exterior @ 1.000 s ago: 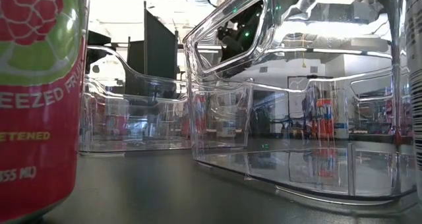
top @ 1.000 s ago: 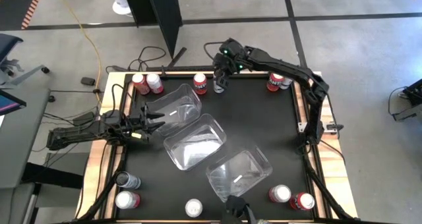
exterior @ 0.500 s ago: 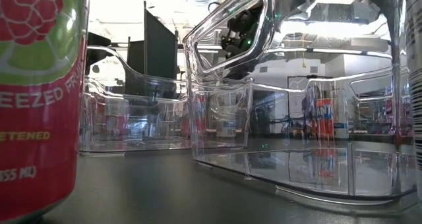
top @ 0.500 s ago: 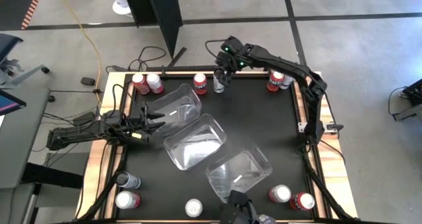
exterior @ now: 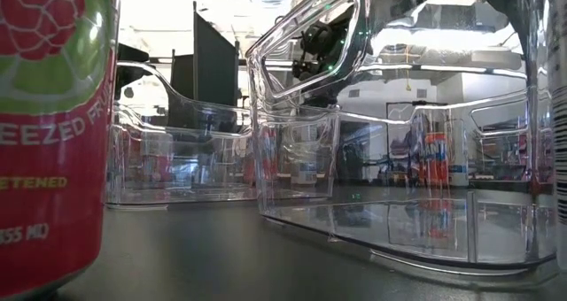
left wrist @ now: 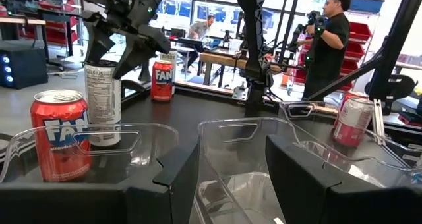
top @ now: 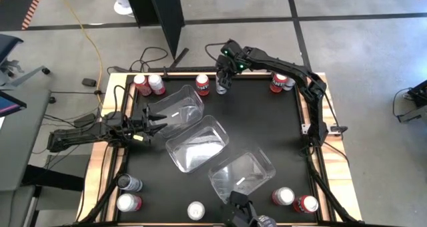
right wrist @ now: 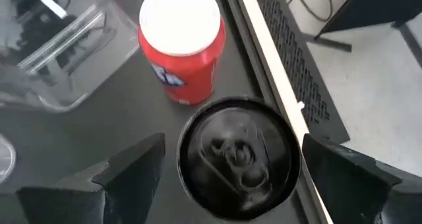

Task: Sort soda cans
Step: Put the top middle white soda can in the center transparent bin

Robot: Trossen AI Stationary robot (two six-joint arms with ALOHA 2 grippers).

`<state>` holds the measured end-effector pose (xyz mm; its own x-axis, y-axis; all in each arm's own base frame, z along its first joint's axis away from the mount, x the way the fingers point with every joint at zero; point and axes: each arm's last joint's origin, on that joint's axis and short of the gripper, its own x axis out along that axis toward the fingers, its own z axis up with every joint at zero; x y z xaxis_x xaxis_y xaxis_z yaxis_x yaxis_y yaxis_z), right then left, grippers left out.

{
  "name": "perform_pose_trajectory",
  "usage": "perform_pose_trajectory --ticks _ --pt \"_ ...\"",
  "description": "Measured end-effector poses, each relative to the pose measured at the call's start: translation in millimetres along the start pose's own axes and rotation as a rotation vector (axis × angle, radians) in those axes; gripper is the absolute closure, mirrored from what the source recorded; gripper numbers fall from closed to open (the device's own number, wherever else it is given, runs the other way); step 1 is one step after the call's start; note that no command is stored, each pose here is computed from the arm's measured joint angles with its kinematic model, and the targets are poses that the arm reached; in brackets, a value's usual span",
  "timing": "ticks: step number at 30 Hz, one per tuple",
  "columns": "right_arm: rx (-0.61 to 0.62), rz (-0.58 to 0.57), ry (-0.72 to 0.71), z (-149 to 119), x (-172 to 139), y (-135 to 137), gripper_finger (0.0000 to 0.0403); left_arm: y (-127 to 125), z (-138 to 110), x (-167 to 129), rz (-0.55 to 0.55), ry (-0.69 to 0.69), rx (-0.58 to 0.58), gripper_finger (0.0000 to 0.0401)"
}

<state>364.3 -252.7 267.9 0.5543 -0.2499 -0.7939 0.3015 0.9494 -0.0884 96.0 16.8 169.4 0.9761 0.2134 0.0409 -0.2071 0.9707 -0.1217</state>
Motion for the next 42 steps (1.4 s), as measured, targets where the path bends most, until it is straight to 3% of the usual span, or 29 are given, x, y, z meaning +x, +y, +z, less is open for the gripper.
perform_pose_trajectory --ticks 38,42 --pt "0.004 -0.012 0.008 -2.7 3.9 -1.8 0.0037 0.0 0.0 0.0 0.0 0.0 0.002 0.0232" --pt "0.001 -0.006 0.029 -5.3 16.8 0.4 0.0037 0.0 0.0 0.0 0.0 0.0 0.002 0.0232"
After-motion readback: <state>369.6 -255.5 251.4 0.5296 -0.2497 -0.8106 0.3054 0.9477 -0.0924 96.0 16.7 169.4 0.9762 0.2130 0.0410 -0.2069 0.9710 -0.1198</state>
